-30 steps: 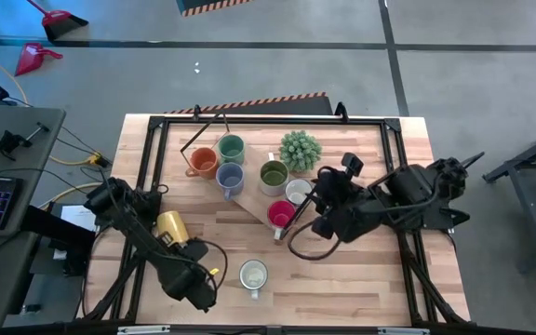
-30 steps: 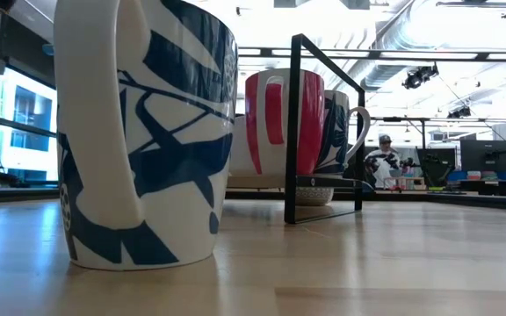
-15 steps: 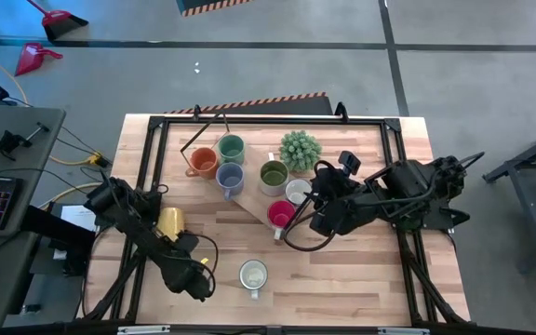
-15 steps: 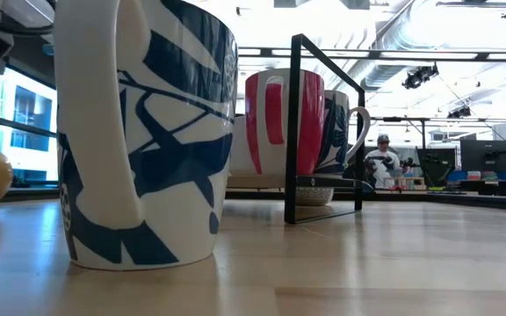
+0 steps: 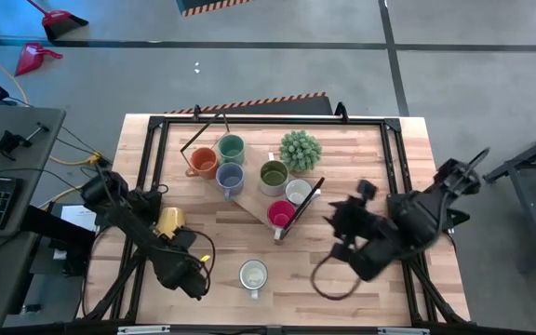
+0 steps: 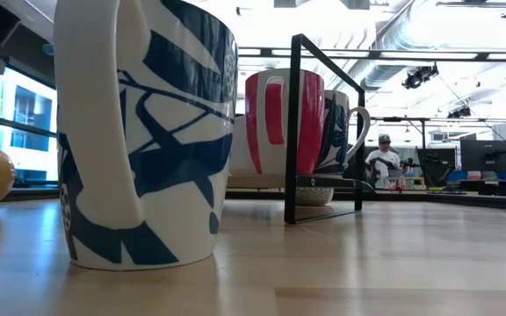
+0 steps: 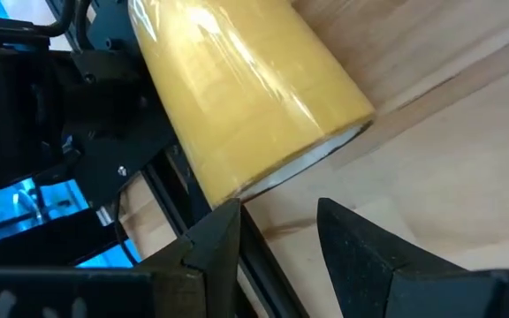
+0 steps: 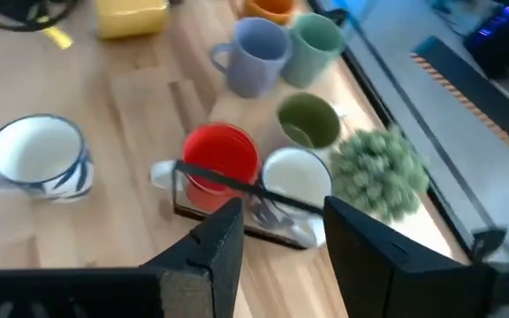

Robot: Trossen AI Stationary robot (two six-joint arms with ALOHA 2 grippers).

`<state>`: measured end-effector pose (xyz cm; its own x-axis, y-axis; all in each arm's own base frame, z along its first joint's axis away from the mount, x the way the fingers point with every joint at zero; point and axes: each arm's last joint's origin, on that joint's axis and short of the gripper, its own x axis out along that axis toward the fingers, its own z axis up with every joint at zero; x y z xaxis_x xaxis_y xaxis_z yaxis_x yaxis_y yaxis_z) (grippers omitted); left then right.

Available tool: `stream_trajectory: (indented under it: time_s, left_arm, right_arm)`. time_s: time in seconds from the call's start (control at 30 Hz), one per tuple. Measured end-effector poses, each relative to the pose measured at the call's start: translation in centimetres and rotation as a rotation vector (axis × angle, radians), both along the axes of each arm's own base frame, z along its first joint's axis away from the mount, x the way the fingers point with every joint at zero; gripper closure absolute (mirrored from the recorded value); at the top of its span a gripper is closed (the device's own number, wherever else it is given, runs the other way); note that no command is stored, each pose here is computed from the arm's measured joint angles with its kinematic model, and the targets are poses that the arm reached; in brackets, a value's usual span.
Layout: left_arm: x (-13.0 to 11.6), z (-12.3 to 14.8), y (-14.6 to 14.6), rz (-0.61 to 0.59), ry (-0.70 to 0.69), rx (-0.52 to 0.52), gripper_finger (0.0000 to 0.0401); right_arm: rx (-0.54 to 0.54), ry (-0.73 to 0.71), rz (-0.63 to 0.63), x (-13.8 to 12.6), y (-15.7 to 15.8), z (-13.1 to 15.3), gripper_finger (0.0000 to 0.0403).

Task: Place coffee mugs
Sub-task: Put the yellow mug on the shelf

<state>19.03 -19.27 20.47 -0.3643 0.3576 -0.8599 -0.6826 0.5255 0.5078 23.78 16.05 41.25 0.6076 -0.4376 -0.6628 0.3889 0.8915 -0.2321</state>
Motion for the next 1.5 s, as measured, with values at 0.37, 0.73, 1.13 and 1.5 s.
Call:
stream_trajectory:
  time_s: [0.37, 0.73, 1.13, 1.5]
  left_arm:
    - [-0.6, 0.3, -0.2, -0.043, -0.018, -0.001, 0.0256]
    - [-2.3, -2.1, 1.1, -0.132, 0.105, 0.062, 0.0256]
    - [-3.0, -4.2, 2.5, -0.207, 0.077, 0.156, 0.0256]
    - [-2.8, -5.2, 3.2, -0.220, 0.056, 0.149, 0.0320]
  right_arm:
    - [0.283, -0.390, -0.021, -6.4, 1.9, -9.7, 0.0266]
    - [0.523, -0.594, 0.104, -6.8, 1.5, -16.6, 0.0266]
    - [0.589, -0.671, 0.111, -7.3, 0.9, -15.7, 0.0266]
    - [0.552, -0.696, 0.161, -7.4, 0.9, -13.6, 0.0266]
